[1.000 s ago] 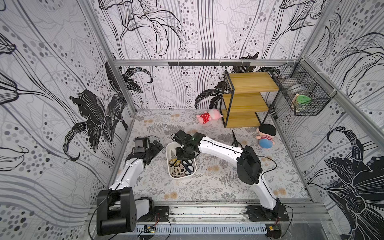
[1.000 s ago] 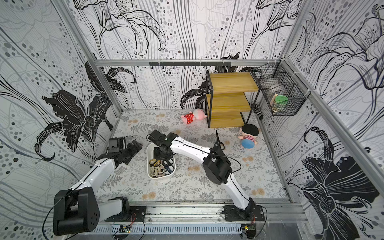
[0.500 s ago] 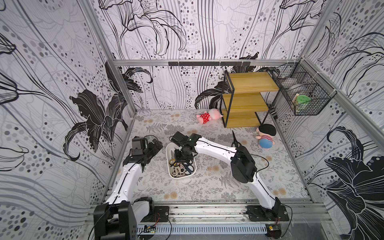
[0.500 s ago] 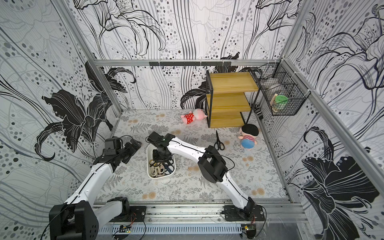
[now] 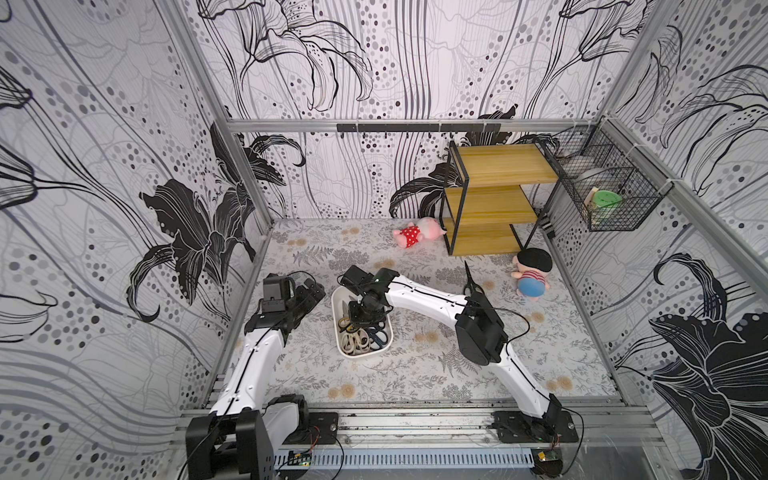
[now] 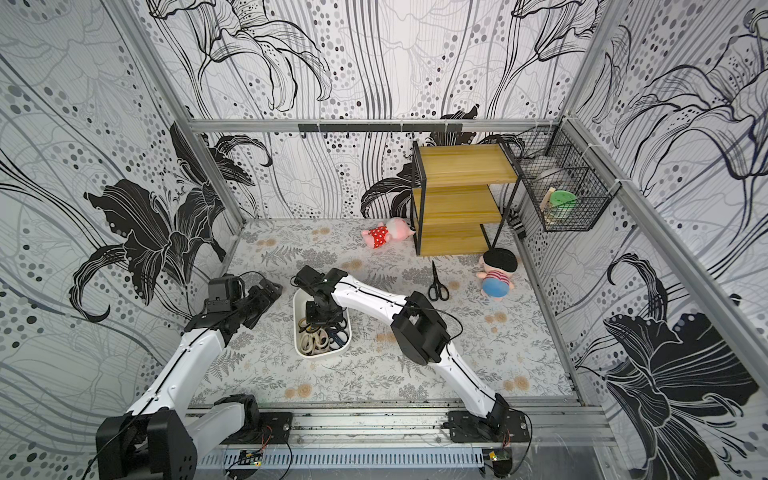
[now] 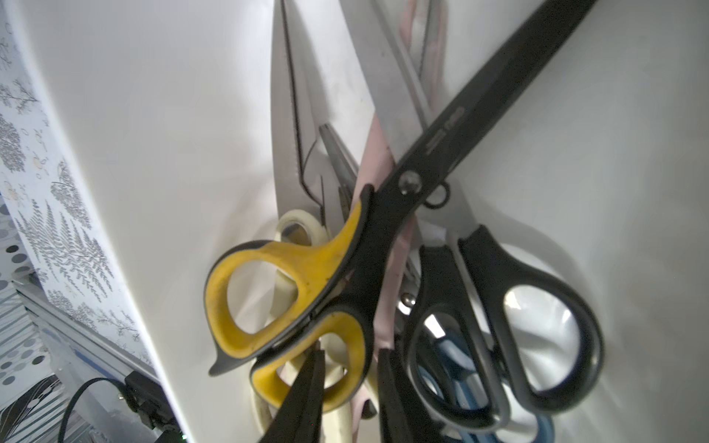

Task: Take the scissors out of the storage box
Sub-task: Pick up the scissors from the storage box.

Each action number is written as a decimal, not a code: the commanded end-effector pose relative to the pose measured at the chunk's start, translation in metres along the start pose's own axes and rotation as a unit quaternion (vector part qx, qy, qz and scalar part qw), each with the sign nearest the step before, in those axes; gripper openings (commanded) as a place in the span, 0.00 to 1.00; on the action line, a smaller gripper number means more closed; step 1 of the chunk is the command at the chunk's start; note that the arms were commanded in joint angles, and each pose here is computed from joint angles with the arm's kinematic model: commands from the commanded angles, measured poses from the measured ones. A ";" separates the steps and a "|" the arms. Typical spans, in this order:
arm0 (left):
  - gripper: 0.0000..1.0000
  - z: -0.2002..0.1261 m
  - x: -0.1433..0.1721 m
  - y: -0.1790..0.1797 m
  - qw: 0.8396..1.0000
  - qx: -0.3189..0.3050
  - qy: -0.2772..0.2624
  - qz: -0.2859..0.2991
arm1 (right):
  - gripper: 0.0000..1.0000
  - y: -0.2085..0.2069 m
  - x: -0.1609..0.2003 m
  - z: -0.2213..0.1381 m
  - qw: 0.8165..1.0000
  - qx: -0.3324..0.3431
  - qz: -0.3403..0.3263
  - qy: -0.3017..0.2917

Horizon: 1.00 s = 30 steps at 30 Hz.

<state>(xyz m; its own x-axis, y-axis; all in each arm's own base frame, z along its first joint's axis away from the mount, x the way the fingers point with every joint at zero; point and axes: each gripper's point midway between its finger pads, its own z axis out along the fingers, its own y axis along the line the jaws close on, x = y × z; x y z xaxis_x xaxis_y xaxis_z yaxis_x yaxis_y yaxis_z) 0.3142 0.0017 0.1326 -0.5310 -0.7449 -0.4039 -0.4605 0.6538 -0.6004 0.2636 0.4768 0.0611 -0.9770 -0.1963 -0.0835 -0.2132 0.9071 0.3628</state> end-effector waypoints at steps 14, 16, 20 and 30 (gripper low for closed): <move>0.97 -0.002 -0.004 0.000 1.000 0.000 -0.007 0.008 | 0.00 0.012 -0.007 -0.031 0.999 -0.016 -0.030 -0.034; 0.97 -0.002 -0.005 0.000 1.000 0.000 -0.007 0.009 | 0.00 0.017 -0.006 -0.041 0.998 -0.027 -0.041 -0.037; 0.97 0.000 -0.006 -0.002 1.000 0.001 -0.006 0.008 | 0.00 0.021 -0.006 -0.063 0.996 -0.035 -0.058 -0.054; 0.97 0.005 -0.002 -0.004 1.000 0.013 0.005 -0.001 | 0.00 0.008 -0.015 -0.085 0.988 0.002 -0.124 -0.095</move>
<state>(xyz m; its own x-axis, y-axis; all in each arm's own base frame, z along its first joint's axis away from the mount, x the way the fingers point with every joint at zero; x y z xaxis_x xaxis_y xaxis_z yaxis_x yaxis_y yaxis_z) 0.3138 0.0002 0.1268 -0.5442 -0.7452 -0.3854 -0.4696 0.6512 -0.5962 0.2705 0.4670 0.1326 -0.9195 -0.2836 -0.2722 -0.3724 0.8503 0.3719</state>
